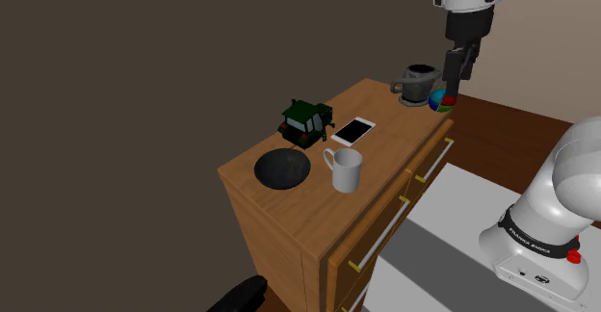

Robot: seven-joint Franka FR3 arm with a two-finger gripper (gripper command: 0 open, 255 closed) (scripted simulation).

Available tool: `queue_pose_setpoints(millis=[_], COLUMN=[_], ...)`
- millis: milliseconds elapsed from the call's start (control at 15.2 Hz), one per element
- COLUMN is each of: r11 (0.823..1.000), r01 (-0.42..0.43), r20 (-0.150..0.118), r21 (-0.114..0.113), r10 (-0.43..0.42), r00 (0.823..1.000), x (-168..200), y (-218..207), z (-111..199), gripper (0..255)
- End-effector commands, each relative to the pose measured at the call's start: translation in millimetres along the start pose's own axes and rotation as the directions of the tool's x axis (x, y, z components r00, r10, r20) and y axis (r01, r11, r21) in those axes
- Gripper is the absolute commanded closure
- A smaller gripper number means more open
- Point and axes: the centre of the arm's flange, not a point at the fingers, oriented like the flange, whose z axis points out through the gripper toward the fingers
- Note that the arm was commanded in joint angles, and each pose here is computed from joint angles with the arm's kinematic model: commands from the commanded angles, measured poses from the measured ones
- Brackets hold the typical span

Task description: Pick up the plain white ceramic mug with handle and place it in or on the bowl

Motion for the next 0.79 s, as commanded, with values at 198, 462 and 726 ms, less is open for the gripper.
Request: queue_pose_setpoints(millis=[198,462,726], r11=[1.0,0.999,0.998], r01=[0.017,0.039,0.061], r20=[-0.026,-0.062,-0.097], r21=[0.006,0.013,0.019], r10=[-0.016,-0.038,-0.059], r00=[1.0,0.997,0.993], x=[19,43,68], y=[-25,-60,-95], z=[19,44,67], gripper=[0,0,0])
